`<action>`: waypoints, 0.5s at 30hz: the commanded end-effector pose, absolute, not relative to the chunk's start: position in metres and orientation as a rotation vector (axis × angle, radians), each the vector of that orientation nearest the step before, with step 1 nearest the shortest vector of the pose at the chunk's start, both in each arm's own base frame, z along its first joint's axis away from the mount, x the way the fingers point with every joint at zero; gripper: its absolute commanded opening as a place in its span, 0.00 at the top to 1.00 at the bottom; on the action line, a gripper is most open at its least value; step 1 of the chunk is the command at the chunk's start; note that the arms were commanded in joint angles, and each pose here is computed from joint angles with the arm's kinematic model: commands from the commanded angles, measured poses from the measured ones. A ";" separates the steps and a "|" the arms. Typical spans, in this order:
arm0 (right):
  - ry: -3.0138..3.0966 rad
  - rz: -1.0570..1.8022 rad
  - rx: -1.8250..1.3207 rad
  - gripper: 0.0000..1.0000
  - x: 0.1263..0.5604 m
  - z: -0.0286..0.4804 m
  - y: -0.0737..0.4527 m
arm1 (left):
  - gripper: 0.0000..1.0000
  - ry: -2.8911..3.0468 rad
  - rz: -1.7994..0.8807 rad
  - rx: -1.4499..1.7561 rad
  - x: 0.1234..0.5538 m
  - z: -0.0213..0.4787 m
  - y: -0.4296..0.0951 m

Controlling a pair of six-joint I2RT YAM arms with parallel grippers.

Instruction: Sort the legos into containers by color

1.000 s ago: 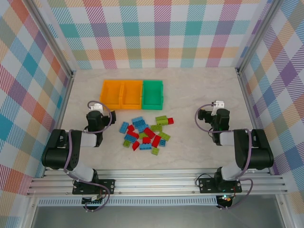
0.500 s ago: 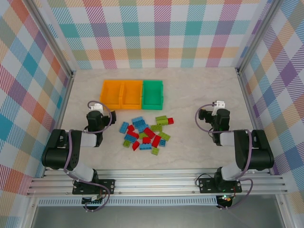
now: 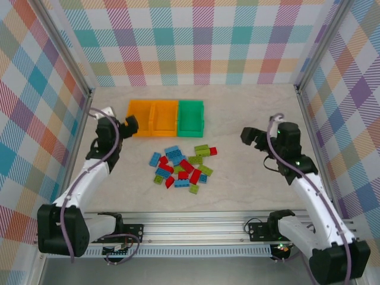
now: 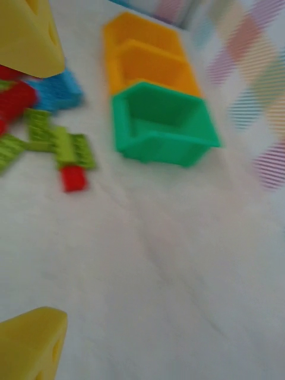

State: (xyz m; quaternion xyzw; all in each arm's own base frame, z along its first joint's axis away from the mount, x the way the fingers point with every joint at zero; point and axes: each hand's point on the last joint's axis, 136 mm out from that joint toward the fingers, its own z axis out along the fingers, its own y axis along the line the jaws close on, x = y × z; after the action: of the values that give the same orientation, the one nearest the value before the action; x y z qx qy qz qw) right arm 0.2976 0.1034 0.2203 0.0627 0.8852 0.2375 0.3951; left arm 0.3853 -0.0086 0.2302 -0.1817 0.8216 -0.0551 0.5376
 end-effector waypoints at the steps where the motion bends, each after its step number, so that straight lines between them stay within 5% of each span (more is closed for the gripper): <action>1: 2.723 0.740 0.051 0.00 0.223 0.171 0.144 | 0.00 2.341 -0.268 -0.584 0.334 0.177 -0.046; 10: 2.787 0.955 -0.291 0.00 0.196 0.188 0.234 | 0.03 2.749 -0.223 -0.280 0.301 0.110 -0.102; 15: 2.799 0.943 -0.319 0.00 0.195 0.187 0.247 | 0.20 2.791 -0.172 -0.267 0.312 0.083 -0.103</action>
State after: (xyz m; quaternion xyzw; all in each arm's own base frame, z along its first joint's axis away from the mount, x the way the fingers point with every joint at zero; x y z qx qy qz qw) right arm 0.1986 0.2403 0.1815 -0.1132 0.9391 0.3094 0.0975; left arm 0.3169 -0.1016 0.0936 -0.1095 0.9739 -0.0692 0.1862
